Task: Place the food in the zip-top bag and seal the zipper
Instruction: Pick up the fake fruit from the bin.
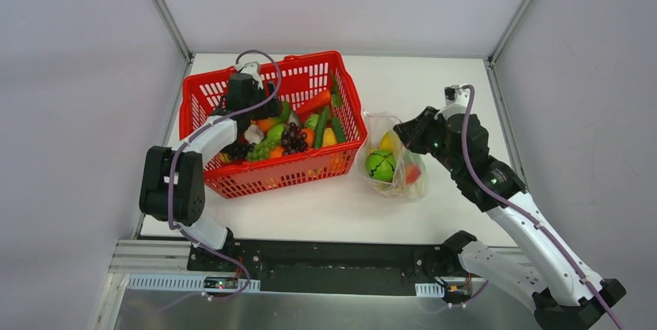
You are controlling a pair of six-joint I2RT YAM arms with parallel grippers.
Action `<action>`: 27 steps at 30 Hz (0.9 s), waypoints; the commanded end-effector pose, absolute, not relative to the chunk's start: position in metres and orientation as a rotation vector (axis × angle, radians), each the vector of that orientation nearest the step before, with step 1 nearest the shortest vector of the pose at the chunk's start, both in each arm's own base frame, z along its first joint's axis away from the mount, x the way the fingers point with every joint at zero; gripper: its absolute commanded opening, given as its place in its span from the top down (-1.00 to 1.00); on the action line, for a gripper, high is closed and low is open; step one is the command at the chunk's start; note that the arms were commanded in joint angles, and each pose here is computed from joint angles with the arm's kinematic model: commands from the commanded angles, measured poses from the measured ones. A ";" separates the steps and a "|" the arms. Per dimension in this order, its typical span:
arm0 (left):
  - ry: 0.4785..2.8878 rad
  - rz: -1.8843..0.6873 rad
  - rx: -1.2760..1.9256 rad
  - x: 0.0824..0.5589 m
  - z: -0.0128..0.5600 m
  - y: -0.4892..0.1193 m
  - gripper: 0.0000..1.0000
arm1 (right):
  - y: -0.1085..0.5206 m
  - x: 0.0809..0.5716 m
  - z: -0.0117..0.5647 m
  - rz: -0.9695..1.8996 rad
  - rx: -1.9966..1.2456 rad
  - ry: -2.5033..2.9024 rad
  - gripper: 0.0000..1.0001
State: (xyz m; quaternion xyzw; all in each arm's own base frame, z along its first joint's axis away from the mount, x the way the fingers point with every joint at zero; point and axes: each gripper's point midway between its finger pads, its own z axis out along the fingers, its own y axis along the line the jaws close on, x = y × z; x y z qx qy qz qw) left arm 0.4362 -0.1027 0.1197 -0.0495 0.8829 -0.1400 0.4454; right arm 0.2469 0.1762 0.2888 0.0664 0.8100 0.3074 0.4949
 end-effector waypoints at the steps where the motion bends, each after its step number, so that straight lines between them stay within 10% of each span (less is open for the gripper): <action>1: 2.253 -0.459 -0.147 0.407 0.104 -0.114 -0.37 | 0.174 0.246 0.308 0.765 0.162 1.902 0.76; 14: 2.287 -0.399 -0.075 0.392 0.089 -0.116 -0.41 | 0.176 0.246 0.305 0.766 0.153 1.914 0.75; 21: 2.260 -0.375 -0.089 0.391 0.099 -0.114 0.23 | 0.174 0.247 0.306 0.758 0.159 1.906 0.75; 27: 2.184 -0.356 -0.091 0.387 0.126 -0.107 0.31 | 0.175 0.248 0.305 0.756 0.158 1.912 0.75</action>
